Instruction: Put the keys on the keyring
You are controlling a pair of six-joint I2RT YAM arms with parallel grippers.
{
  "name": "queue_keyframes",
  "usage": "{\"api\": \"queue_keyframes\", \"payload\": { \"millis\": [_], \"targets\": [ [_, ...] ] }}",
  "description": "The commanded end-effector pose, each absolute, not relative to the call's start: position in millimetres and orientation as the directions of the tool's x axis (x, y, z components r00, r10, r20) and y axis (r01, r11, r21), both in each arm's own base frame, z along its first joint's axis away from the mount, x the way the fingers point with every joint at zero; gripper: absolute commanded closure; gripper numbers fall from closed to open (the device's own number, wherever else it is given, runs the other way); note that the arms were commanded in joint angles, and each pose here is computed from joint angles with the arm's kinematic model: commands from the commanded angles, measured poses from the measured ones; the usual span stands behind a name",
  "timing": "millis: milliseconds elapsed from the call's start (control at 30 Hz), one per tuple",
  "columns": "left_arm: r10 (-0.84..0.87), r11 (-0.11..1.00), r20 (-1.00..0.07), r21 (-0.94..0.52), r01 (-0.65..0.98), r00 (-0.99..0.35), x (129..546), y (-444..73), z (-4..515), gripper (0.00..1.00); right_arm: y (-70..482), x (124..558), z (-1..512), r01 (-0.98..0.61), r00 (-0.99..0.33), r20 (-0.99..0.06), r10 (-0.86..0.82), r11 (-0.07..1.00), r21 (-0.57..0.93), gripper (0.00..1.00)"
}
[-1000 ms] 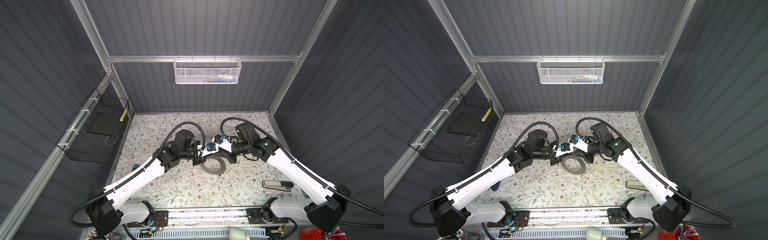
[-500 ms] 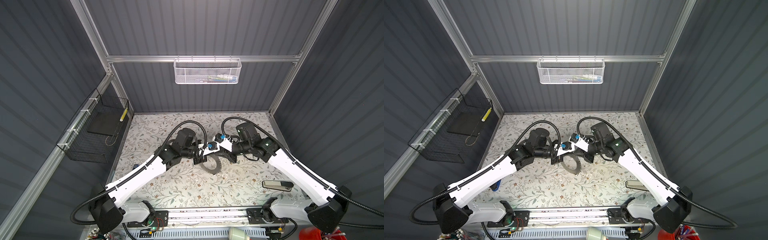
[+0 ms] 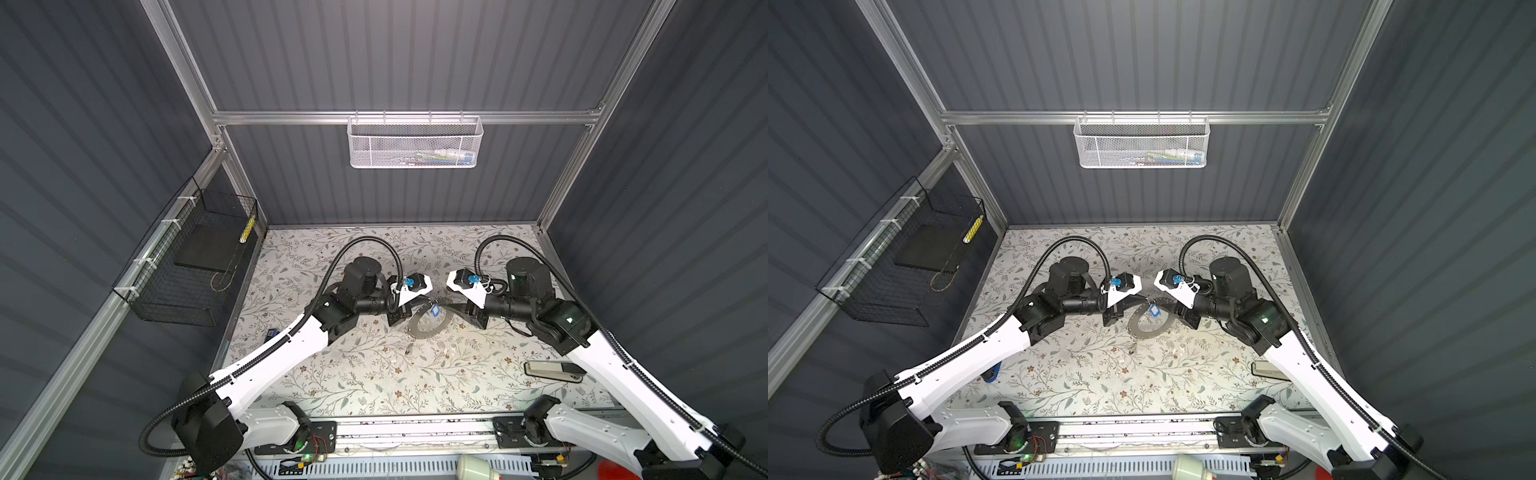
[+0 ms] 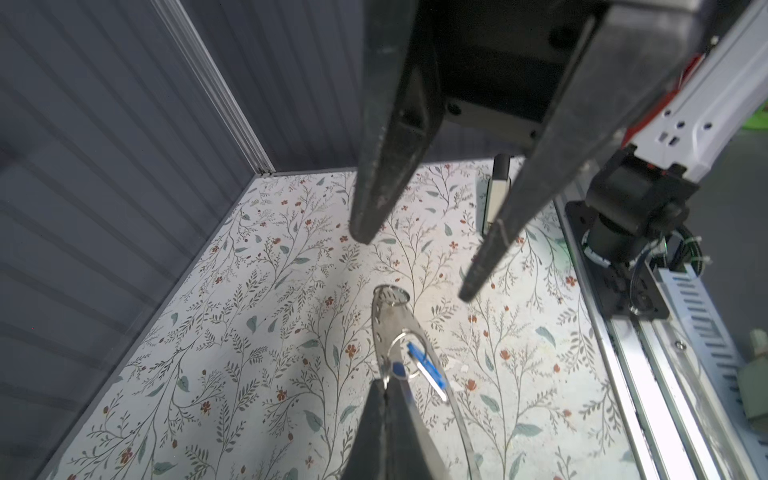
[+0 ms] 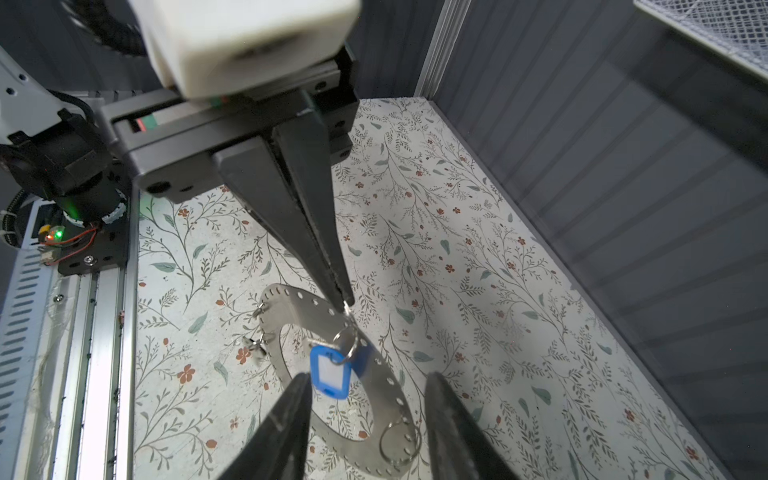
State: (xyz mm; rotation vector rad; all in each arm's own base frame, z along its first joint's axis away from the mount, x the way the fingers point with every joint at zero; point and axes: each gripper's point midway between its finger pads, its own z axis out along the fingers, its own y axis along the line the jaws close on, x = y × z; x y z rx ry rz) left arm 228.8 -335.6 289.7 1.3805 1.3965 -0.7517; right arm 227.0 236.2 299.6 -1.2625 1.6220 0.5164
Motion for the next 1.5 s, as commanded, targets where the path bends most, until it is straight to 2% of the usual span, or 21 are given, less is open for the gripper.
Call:
{"api": "queue_keyframes", "payload": {
  "millis": [0,267,467,700,867,967,1200,1467],
  "targets": [
    [0.171,0.183,-0.973,0.187,0.965,0.156,227.9,-337.0,335.4,1.0,237.8,226.1,295.5,-0.904,-0.005,-0.893,-0.45,0.384,-0.188,0.51],
    [0.1,0.235,-0.988,0.139,0.962,0.119,235.1,-337.0,348.8,1.0,246.8,233.1,301.5,-0.9,-0.024,-0.931,-0.365,0.413,-0.139,0.49],
    [0.082,0.254,-0.991,0.119,0.96,0.101,238.1,-337.1,351.2,1.0,254.1,254.7,314.9,-0.864,-0.054,-0.953,-0.297,0.493,-0.105,0.49],
    [0.089,0.239,-0.991,0.123,0.963,0.104,235.9,-337.3,349.7,1.0,253.3,260.8,312.9,-0.842,-0.045,-0.945,-0.323,0.521,-0.139,0.51],
    [0.125,0.224,-0.985,0.141,0.964,0.115,232.6,-335.9,344.2,1.0,239.6,241.5,324.1,-0.834,0.055,-0.942,-0.332,0.504,-0.226,0.47],
    [0.13,0.221,-0.984,0.146,0.964,0.119,232.0,-335.6,344.7,1.0,226.2,239.2,324.0,-0.796,0.085,-0.929,-0.36,0.536,-0.28,0.46],
    [0.1,0.237,-0.989,0.133,0.962,0.112,233.9,-335.9,352.0,1.0,218.0,245.4,292.2,-0.774,0.007,-0.898,-0.44,0.566,-0.284,0.47],
    [0.03,0.295,-0.997,0.075,0.953,0.069,240.3,-332.6,362.9,1.0,235.8,263.1,286.2,-0.706,0.02,-0.872,-0.49,0.61,-0.359,0.48]
  ]
}}
